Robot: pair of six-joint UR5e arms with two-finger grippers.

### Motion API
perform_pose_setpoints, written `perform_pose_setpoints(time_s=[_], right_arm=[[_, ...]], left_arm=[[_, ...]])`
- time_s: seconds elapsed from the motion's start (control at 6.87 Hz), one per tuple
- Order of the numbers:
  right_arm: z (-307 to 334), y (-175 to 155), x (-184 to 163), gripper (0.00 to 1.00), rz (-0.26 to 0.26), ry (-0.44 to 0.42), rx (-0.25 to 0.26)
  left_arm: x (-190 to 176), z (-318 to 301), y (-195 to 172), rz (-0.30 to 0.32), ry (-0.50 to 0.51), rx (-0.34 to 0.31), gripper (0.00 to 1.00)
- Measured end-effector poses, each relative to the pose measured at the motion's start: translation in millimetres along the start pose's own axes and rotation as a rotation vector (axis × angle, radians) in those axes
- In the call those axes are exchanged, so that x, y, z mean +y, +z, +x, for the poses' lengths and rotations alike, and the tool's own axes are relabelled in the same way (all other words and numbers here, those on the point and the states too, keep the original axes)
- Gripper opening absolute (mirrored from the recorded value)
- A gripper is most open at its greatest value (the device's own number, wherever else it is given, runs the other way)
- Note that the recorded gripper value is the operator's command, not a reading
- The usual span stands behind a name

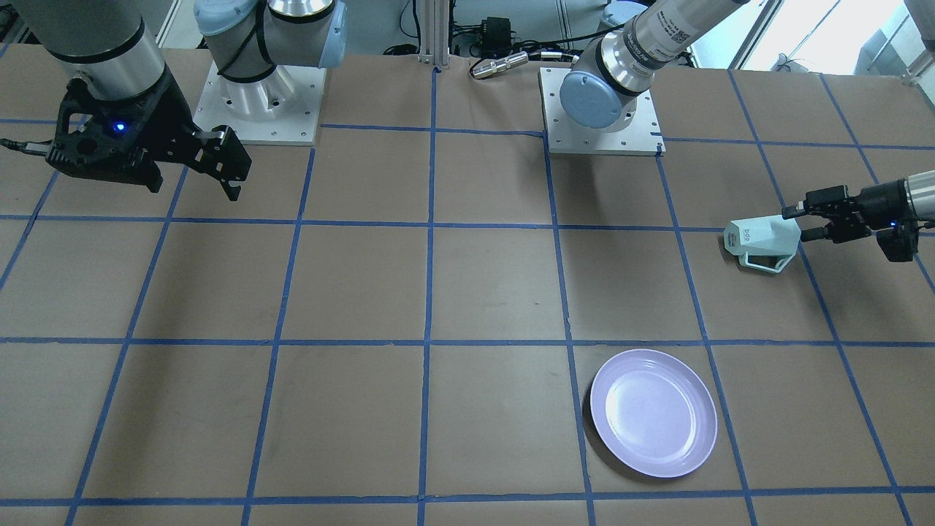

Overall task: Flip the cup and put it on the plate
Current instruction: 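Close the left gripper on the mint-green cup's rim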

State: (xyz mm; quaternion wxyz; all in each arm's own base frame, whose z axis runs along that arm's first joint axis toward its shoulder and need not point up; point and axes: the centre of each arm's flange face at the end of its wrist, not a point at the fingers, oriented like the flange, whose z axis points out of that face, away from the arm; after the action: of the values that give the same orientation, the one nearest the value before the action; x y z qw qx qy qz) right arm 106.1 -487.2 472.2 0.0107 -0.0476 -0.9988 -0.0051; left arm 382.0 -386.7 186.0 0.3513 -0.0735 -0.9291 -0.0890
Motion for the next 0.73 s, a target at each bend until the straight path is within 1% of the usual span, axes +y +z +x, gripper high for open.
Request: perform_pose_setpoints(time_s=[0.29, 0.44, 0.58, 0.73], right_arm=[[0, 0, 0, 1.00, 0.000, 0.000, 0.000], [0, 0, 0, 1.00, 0.000, 0.000, 0.000], [0, 0, 0, 1.00, 0.000, 0.000, 0.000], [0, 0, 0, 1.00, 0.000, 0.000, 0.000]], left_arm=[[-1, 2, 10, 0.011, -0.009, 0.042, 1.00], [-2, 3, 13, 0.027, -0.014, 0.056, 0.83], [-3, 3, 15, 0.037, -0.015, 0.065, 0.20], [-4, 3, 17, 0.041, -0.014, 0.070, 0.00]])
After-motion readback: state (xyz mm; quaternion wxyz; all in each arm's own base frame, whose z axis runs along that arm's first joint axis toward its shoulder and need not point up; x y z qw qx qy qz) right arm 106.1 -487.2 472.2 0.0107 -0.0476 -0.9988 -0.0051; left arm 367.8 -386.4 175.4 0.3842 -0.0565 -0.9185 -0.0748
